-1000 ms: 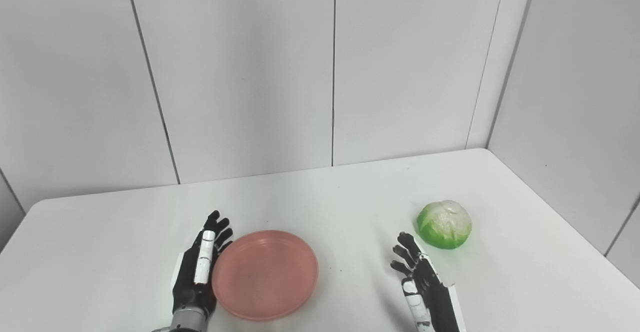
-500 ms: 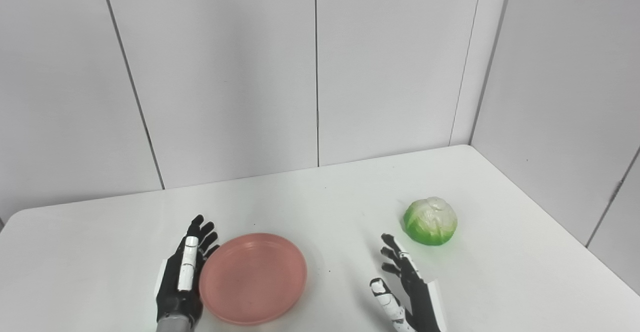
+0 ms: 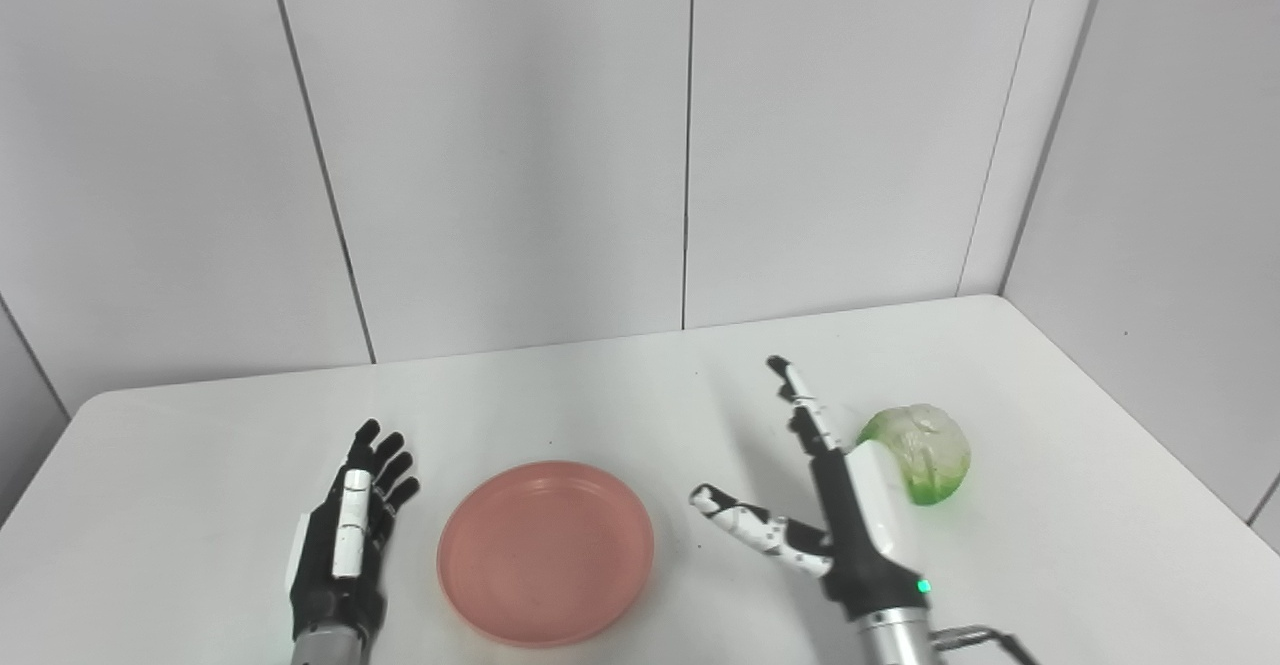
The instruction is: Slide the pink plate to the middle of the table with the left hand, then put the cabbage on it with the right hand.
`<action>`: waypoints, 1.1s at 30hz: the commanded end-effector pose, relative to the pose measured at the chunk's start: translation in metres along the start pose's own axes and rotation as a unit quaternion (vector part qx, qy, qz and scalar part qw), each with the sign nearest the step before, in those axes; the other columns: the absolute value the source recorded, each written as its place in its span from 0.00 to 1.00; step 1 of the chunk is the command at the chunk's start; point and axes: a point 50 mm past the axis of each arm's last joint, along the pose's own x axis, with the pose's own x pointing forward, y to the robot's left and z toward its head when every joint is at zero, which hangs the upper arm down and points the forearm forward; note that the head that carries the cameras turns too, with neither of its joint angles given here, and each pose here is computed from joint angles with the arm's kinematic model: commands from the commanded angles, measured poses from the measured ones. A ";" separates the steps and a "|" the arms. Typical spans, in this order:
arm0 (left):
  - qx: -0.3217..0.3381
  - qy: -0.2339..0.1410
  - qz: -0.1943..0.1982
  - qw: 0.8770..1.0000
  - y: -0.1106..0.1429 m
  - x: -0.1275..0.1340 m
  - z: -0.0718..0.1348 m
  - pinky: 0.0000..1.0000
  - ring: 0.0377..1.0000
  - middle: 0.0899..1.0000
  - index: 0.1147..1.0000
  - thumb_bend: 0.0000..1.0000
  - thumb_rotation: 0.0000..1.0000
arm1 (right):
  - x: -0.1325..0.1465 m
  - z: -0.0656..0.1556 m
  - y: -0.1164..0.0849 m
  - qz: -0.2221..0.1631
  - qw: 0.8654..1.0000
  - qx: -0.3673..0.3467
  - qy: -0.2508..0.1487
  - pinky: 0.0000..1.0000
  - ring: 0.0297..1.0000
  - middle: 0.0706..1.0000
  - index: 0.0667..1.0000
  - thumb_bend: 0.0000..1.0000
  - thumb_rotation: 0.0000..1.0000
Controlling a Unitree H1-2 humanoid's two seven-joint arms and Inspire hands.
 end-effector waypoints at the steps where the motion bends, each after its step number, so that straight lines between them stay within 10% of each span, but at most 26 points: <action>1: -0.012 0.013 -0.003 1.000 -0.008 0.000 -0.007 0.86 0.89 0.89 0.88 0.84 0.83 | 0.019 0.020 -0.019 -0.042 0.996 -0.023 -0.080 0.80 0.89 0.92 0.91 0.91 0.74; 13: -0.020 0.020 -0.006 1.000 -0.004 -0.003 -0.009 0.88 0.91 0.90 0.90 0.86 0.82 | 0.070 -0.010 -0.068 -0.059 0.979 -0.151 -0.126 0.74 0.86 0.89 0.87 0.90 0.82; 33: -0.034 0.024 -0.021 0.999 -0.011 -0.009 -0.005 0.88 0.91 0.90 0.90 0.85 0.82 | 0.124 -0.050 -0.103 0.054 0.959 -0.276 -0.043 0.82 0.87 0.86 0.85 0.90 0.83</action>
